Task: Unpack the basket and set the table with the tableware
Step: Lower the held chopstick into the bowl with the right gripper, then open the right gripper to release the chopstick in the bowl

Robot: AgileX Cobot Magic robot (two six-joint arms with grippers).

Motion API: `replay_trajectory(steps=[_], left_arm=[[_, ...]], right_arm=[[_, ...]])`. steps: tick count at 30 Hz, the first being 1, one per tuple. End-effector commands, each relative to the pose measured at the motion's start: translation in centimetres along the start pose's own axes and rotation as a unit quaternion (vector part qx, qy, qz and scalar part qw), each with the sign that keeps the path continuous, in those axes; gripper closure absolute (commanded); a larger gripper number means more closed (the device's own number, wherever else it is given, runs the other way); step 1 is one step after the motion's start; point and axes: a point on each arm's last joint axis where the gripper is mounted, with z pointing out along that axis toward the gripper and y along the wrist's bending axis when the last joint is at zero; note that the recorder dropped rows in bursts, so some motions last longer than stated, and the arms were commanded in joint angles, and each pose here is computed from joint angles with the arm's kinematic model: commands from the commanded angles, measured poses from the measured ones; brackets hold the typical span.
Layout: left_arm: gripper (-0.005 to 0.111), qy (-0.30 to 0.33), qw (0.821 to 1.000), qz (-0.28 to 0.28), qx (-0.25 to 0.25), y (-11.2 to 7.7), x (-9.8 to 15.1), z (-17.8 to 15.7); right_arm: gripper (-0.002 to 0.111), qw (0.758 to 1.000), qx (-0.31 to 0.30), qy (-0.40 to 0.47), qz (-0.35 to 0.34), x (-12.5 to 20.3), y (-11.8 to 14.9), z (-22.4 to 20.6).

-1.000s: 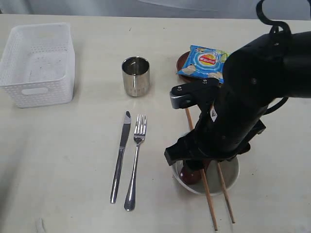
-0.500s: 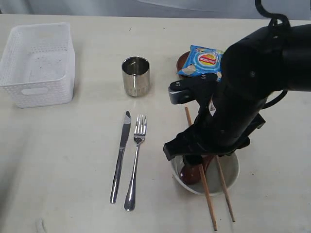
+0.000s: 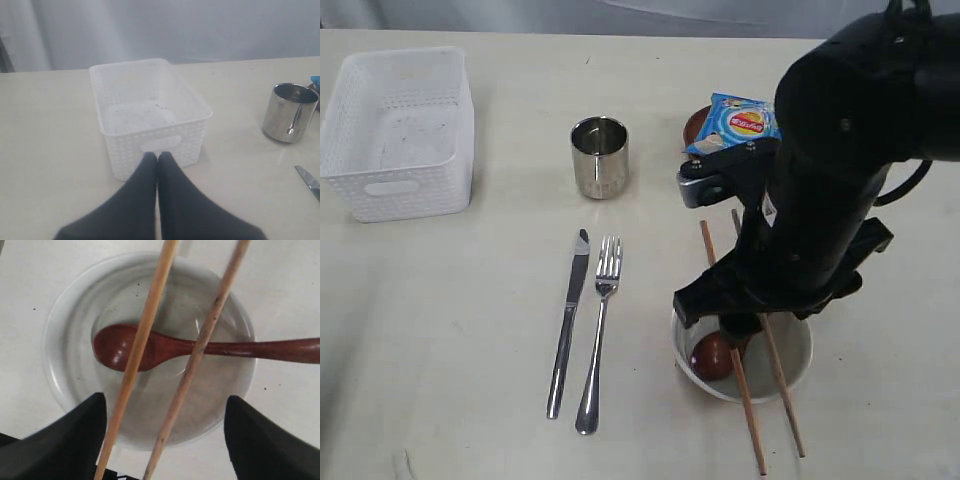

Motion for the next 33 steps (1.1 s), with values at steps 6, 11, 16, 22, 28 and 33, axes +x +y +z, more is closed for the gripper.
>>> replay_trajectory(steps=[6,11,16,22,28,33], left_arm=[[0.107,-0.002,1.0,-0.002,0.005,-0.1,0.0,0.0],[0.107,-0.002,1.0,-0.002,0.005,-0.1,0.0,0.0],[0.107,-0.002,1.0,-0.002,0.005,-0.1,0.0,0.0],[0.107,-0.002,1.0,-0.001,0.004,-0.1,0.0,0.0],[0.107,-0.002,1.0,-0.001,0.004,-0.1,0.0,0.0],[0.107,-0.002,1.0,-0.001,0.004,-0.1,0.0,0.0]], right_arm=[[0.033,1.0,-0.01,-0.019,0.003,0.9,-0.2,2.0],[0.034,0.999,-0.021,-0.028,0.009,0.7,0.0,2.0],[0.034,0.999,-0.02,-0.027,0.017,0.6,0.0,2.2],[0.034,1.0,-0.014,-0.01,0.017,0.4,0.1,3.2],[0.037,1.0,-0.011,-0.003,0.017,0.3,0.1,3.5],[0.053,1.0,-0.011,-0.003,0.017,0.3,0.1,3.5]])
